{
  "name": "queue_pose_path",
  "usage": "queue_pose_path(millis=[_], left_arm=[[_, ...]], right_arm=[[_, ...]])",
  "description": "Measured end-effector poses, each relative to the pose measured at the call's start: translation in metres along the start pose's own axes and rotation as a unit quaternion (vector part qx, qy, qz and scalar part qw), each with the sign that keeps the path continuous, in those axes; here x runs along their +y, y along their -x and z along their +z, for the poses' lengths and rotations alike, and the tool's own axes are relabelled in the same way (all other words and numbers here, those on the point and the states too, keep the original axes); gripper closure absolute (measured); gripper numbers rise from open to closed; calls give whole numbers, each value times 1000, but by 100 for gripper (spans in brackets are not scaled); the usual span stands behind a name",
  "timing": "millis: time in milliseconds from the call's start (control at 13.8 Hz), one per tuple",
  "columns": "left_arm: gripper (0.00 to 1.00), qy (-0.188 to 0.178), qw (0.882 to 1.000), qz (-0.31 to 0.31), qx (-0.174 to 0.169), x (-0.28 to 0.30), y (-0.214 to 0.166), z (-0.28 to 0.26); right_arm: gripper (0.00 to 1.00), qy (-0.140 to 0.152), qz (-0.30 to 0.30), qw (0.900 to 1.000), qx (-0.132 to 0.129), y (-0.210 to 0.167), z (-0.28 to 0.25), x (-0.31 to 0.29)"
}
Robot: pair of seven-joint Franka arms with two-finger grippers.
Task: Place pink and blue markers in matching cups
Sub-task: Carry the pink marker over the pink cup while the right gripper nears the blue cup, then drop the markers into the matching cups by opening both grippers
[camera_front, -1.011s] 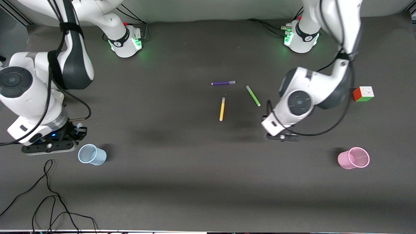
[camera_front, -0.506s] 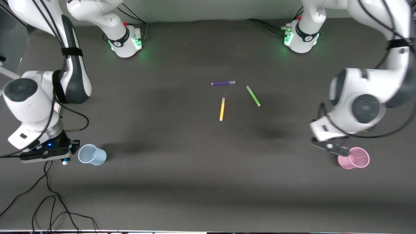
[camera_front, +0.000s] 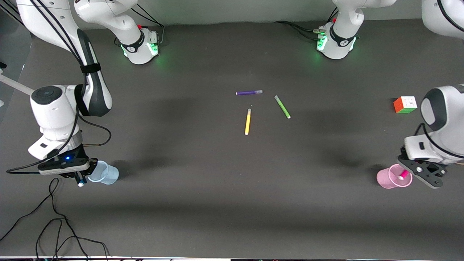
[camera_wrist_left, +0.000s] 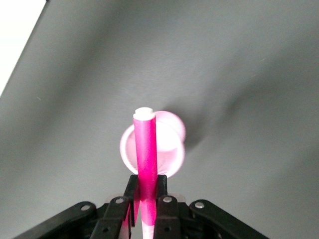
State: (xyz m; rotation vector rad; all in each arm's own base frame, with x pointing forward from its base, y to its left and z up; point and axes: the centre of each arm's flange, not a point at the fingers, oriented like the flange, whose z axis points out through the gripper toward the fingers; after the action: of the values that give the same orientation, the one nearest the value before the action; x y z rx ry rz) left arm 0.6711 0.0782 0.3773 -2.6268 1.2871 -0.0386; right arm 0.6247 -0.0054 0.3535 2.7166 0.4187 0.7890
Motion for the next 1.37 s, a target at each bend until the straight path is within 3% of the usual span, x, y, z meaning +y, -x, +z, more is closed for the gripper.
queue_pose_path(millis=[433,1156,1228,1372], left_arm=[[83,18,989,50,139,-12,32,64],[83,43,966,107,233,8,36,100],[83,42,965,108,235,7,39,102],[83,41,965,107,235,5,44,103]], right_arm=[[83,1,-7,999,35,25,16,-13],[83,1,9,999,32,61,35,-18],[79,1,10,999,32,62,36,-18],[59,1,10,999,31,62,36,-18]])
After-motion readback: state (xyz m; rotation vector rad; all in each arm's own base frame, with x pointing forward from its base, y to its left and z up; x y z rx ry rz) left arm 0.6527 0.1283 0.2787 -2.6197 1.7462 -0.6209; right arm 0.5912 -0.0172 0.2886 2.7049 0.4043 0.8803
